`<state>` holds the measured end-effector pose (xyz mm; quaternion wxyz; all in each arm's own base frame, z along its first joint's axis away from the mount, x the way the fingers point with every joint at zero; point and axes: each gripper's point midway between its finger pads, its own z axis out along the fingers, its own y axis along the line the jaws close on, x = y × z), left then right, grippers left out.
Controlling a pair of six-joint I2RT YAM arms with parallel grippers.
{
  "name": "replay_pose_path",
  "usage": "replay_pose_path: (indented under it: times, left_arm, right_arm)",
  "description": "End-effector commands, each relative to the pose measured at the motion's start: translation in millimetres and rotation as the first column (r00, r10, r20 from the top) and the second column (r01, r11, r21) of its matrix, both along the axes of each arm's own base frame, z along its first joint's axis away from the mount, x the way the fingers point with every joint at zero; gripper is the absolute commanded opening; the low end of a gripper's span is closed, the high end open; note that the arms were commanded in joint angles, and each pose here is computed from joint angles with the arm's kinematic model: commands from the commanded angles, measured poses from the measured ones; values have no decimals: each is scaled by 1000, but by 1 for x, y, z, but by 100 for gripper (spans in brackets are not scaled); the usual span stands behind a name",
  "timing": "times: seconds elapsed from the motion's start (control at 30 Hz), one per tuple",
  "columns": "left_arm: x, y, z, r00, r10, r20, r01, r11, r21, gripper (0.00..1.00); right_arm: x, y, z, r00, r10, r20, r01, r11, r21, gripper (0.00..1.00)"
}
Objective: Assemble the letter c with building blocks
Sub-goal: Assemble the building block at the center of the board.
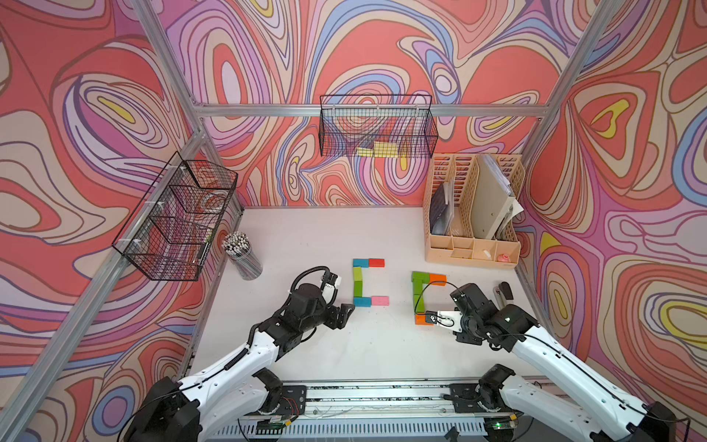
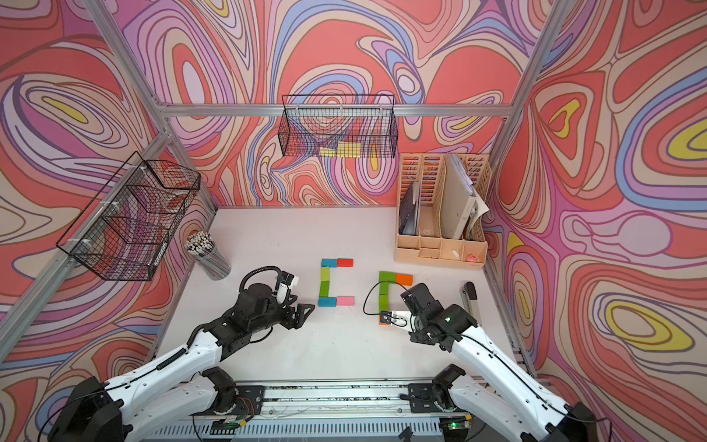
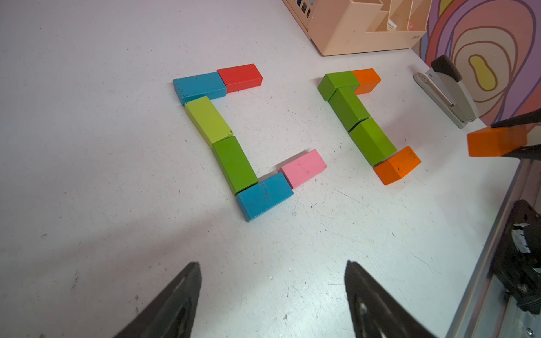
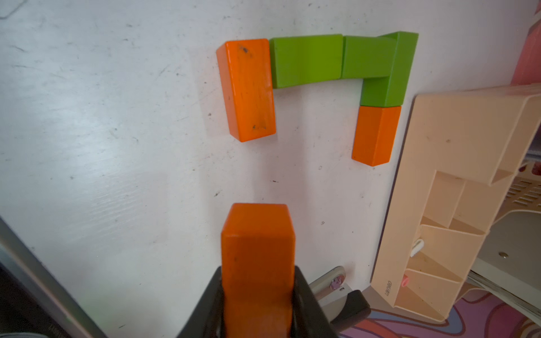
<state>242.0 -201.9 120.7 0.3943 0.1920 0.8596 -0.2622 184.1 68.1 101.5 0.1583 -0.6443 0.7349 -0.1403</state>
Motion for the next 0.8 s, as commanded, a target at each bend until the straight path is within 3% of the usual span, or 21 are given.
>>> replay_pose_path:
  times: [0.0,0.23,0.47,0.77]
  left_arm:
    - [-1,-5,1,999,-29,20,29,1000,-6,80]
    - [0,-11,-1,999,-51,6,51,998,-27,80]
    - [0,-11,-2,999,-53,5,53,998,-15,80]
    - [-1,-9,-3,999,-49,12,49,999,-8,80]
  right_arm:
    - [2,9,-8,998,58,-33,-58,998,8,0]
    - [20,2,-4,997,55,-46,-54,998,28,0]
    - [35,4,-10,995,82,-62,-80,996,35,11]
    - [42,-1,-21,995,61,-80,-59,998,32,14]
